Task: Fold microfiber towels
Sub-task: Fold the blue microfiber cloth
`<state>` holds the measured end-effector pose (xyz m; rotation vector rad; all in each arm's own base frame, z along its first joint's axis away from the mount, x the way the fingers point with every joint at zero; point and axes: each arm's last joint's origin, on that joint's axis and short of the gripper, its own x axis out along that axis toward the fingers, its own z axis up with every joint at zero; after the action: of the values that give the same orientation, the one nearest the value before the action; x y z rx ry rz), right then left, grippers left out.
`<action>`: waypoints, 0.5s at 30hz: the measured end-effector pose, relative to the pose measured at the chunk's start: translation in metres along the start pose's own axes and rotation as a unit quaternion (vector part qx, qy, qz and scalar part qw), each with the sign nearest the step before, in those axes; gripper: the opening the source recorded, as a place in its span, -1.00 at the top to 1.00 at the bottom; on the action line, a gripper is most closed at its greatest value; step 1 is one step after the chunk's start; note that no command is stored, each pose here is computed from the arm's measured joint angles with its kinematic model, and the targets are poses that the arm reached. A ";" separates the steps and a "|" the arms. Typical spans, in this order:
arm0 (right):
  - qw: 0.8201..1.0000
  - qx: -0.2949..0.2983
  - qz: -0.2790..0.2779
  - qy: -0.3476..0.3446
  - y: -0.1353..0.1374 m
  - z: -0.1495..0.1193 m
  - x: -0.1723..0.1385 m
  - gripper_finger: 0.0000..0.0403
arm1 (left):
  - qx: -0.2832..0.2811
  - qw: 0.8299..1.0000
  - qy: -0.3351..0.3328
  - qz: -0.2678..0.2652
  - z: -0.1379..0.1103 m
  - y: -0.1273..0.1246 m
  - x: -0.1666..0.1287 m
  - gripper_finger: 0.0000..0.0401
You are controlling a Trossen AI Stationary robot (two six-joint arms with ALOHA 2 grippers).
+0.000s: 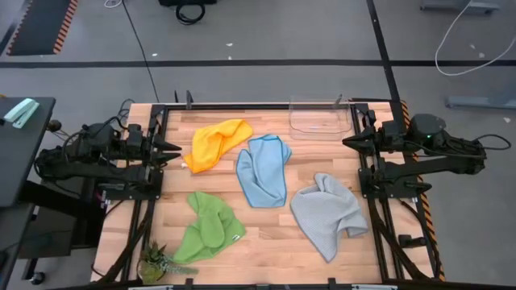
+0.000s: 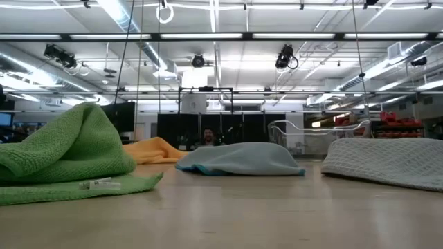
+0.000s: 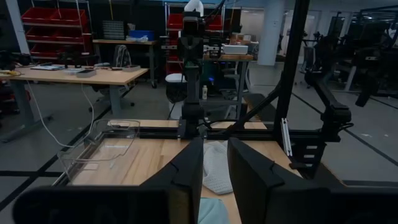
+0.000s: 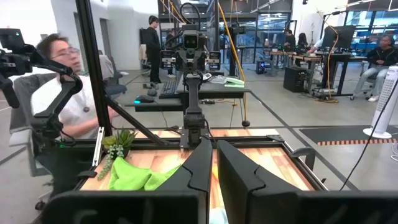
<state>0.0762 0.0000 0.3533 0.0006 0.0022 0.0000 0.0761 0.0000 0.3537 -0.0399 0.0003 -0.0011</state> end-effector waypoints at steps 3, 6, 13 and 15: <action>1.000 0.000 0.000 0.000 0.000 0.000 0.000 0.83 | 0.000 1.000 0.000 0.000 0.000 0.000 0.000 0.58; 1.000 0.000 0.000 0.000 0.000 0.000 0.000 0.83 | 0.000 1.000 0.000 0.000 0.000 0.000 0.000 0.56; 1.000 0.000 0.000 0.000 0.000 0.000 0.000 0.83 | 0.000 1.000 0.000 0.000 0.000 0.000 0.000 0.57; 1.000 0.000 0.000 0.000 0.000 0.000 0.000 0.83 | 0.000 1.000 0.000 0.000 0.000 0.000 0.000 0.59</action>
<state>0.0761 0.0000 0.3534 0.0010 0.0019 0.0002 0.0761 -0.0001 0.3536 -0.0402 0.0006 -0.0011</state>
